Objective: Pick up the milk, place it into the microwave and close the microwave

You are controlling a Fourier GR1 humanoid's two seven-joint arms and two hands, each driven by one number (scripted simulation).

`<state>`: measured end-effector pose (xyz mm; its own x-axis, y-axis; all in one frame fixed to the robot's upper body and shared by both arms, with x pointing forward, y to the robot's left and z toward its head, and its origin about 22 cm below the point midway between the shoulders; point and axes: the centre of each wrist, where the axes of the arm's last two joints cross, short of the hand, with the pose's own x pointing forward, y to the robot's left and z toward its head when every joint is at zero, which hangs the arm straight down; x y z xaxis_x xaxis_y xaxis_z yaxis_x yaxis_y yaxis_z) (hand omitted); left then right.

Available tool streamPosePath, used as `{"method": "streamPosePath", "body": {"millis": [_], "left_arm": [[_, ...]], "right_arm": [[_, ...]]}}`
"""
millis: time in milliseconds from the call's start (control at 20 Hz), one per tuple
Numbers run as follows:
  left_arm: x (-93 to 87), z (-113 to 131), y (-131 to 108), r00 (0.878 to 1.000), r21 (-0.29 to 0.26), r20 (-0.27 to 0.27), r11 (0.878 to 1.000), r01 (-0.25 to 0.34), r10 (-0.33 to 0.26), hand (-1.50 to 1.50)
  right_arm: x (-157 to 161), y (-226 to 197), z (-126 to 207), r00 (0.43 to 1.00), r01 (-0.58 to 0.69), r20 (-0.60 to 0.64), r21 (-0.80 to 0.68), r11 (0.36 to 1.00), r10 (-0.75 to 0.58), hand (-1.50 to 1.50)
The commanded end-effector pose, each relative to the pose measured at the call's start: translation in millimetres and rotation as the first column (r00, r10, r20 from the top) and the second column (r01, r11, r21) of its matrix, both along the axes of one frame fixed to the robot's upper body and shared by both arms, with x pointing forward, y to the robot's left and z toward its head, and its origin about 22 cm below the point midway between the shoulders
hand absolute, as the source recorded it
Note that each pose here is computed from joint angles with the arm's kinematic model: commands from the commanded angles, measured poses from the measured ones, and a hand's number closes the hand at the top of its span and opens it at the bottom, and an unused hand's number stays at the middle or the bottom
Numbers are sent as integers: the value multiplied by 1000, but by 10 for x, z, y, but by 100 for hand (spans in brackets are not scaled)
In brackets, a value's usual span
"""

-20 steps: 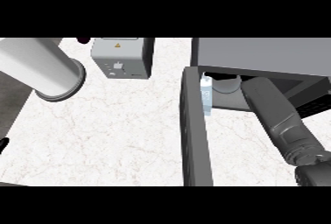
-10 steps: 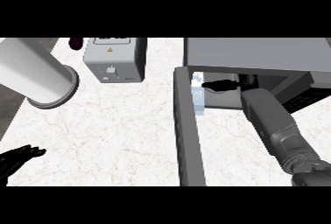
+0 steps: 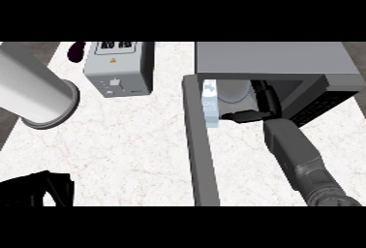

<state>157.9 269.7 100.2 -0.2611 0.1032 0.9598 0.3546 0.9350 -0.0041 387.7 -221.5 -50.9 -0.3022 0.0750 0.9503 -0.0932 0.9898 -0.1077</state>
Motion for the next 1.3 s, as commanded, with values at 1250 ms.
{"method": "streamPosePath", "body": {"millis": [1250], "left_arm": [[779, -655, -1627, 942, 302, -92, 892, 336, -323, 150]], "right_arm": [[-1877, -1250, -460, 999, 28, 32, 28, 999, -29, -150]]}}
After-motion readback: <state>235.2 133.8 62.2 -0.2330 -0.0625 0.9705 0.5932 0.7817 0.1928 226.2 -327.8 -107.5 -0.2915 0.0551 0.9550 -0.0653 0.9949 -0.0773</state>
